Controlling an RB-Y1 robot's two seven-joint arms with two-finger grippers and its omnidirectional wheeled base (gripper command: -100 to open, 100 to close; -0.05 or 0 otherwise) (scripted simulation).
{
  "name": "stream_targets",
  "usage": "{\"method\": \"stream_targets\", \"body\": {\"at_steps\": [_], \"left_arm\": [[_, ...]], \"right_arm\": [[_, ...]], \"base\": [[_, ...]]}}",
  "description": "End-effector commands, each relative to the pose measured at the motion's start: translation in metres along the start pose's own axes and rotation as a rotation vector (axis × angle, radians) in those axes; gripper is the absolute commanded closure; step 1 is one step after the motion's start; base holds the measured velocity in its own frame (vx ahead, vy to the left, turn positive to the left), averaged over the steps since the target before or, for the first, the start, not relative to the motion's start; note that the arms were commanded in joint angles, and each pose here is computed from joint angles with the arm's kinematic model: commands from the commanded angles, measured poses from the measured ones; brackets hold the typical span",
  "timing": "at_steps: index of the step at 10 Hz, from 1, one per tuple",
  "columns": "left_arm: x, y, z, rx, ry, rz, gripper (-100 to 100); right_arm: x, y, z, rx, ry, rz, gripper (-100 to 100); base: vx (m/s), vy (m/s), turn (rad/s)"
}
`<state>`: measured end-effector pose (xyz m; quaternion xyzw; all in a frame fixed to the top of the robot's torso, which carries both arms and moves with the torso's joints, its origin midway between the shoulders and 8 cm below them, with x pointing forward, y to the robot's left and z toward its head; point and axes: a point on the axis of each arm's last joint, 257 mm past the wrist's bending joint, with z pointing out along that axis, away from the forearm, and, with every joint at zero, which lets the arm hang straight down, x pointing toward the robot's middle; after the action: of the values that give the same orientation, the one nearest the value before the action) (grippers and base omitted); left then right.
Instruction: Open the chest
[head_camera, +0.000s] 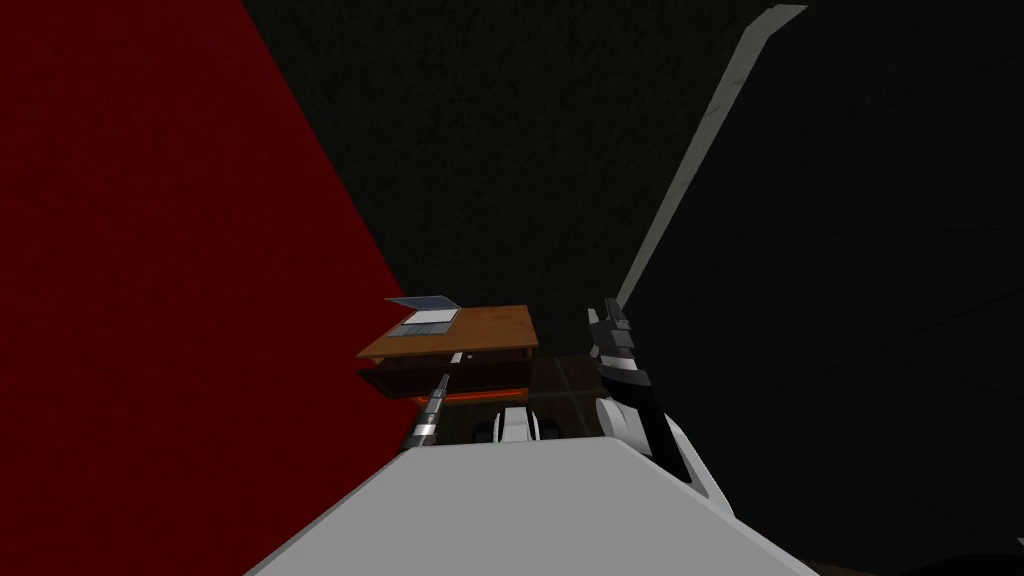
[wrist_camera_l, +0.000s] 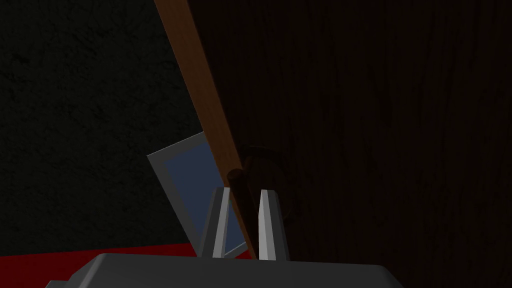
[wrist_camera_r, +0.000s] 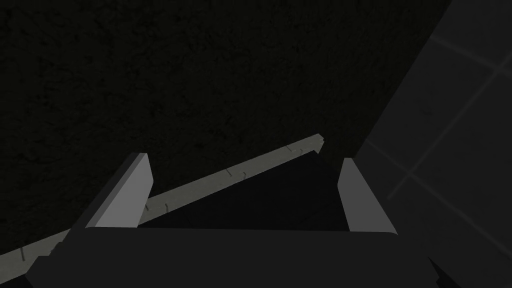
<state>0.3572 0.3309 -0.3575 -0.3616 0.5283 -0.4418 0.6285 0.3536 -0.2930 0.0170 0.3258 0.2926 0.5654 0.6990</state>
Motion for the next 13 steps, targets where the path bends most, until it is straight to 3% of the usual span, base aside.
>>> {"method": "stream_targets", "body": {"at_steps": [1,7,8,13], "left_arm": [[-0.004,0.000,0.002,-0.003,0.004,-0.001,100],[0.014,-0.010,0.034,0.010,-0.025,0.006,100],[0.004,-0.007,0.042,-0.016,-0.019,0.000,-100],[-0.024,-0.016,0.082,-0.017,-0.022,-0.007,-100]], "right_arm": [[0.000,0.000,0.000,0.000,0.000,0.000,0],[0.000,0.000,0.000,0.000,0.000,0.000,0],[0.000,0.000,0.000,0.000,0.000,0.000,0],[0.000,0.000,0.000,0.000,0.000,0.000,0]], "base": [[-0.086,-0.021,0.013],[-0.192,0.045,-0.046],[-0.137,-0.017,-0.013],[-0.067,-0.044,-0.004]]}}
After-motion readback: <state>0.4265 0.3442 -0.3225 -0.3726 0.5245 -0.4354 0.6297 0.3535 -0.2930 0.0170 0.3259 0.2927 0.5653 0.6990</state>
